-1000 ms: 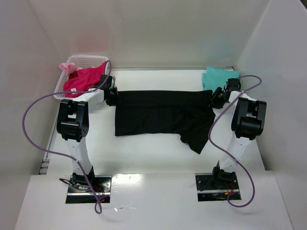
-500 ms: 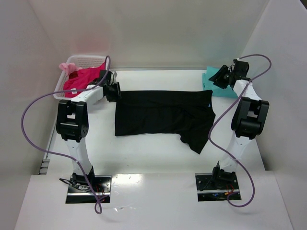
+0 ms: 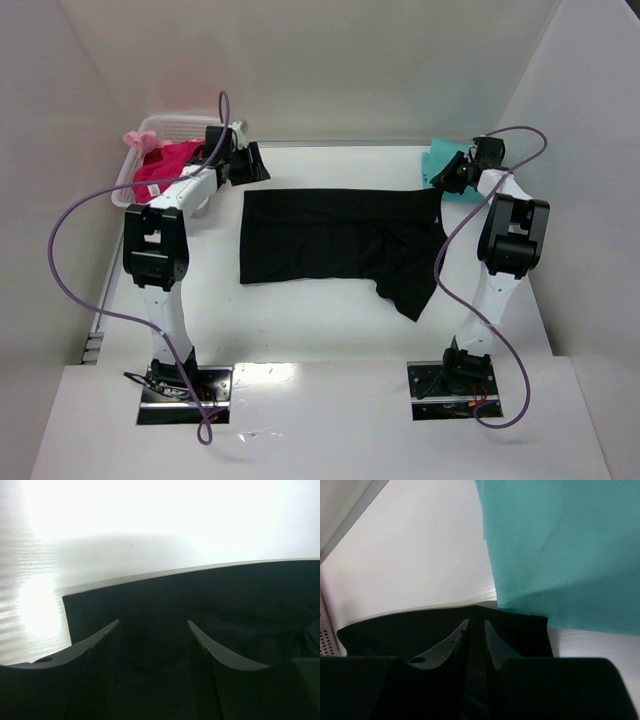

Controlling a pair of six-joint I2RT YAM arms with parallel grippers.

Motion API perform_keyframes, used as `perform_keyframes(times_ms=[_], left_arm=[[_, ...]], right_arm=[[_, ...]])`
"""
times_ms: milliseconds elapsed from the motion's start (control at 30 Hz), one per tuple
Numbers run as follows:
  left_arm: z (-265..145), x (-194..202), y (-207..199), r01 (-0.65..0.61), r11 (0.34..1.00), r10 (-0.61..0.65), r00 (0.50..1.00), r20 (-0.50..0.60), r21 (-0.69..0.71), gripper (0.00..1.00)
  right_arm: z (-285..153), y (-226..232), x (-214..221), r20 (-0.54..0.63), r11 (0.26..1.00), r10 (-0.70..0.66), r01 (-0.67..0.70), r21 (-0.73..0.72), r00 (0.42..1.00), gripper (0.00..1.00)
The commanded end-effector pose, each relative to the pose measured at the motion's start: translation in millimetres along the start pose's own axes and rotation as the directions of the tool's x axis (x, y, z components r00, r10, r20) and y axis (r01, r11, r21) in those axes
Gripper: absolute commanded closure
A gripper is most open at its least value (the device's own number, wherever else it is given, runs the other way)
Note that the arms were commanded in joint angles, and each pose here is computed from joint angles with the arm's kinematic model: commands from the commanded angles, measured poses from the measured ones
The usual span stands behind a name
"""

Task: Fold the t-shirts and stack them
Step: Fold the flattened tshirt in 1/3 of the way

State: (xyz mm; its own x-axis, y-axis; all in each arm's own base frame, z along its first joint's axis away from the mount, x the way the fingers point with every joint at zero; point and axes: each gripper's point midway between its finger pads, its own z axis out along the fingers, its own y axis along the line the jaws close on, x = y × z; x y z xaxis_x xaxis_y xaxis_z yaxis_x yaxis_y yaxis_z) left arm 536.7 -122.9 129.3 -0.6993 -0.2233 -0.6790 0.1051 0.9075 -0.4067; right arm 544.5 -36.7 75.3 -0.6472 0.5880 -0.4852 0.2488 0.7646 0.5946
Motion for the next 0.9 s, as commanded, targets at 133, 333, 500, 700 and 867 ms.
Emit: perform_keyframes(times_ms=[133, 333, 500, 700, 867], left_arm=[[40, 14, -3, -0.068, 0.996, 0.067, 0.998, -0.008, -0.052, 0.37], [54, 30, 11, -0.069, 0.991, 0.066, 0.997, -0.035, -0.112, 0.37], [59, 39, 23, -0.049, 0.985, 0.041, 0.998, -0.055, -0.166, 0.37], [54, 27, 24, -0.051, 0.98, 0.047, 0.999, -0.027, -0.191, 0.37], [50, 30, 19, -0.059, 0.984, 0.051, 0.997, -0.051, -0.166, 0.37]], right_arm=[[15, -14, 2, -0.004, 0.991, -0.083, 0.083, 0.104, 0.997, 0.78], [-10, -2, -24, 0.085, 0.984, -0.114, 0.101, 0.146, 0.99, 0.78], [-41, 30, -60, 0.189, 0.982, -0.165, 0.144, 0.12, 0.968, 0.77], [-65, 57, -42, 0.178, 0.987, -0.156, 0.159, -0.004, 0.972, 0.77], [-55, 47, -11, 0.098, 0.99, -0.134, 0.139, -0.037, 0.986, 0.77]])
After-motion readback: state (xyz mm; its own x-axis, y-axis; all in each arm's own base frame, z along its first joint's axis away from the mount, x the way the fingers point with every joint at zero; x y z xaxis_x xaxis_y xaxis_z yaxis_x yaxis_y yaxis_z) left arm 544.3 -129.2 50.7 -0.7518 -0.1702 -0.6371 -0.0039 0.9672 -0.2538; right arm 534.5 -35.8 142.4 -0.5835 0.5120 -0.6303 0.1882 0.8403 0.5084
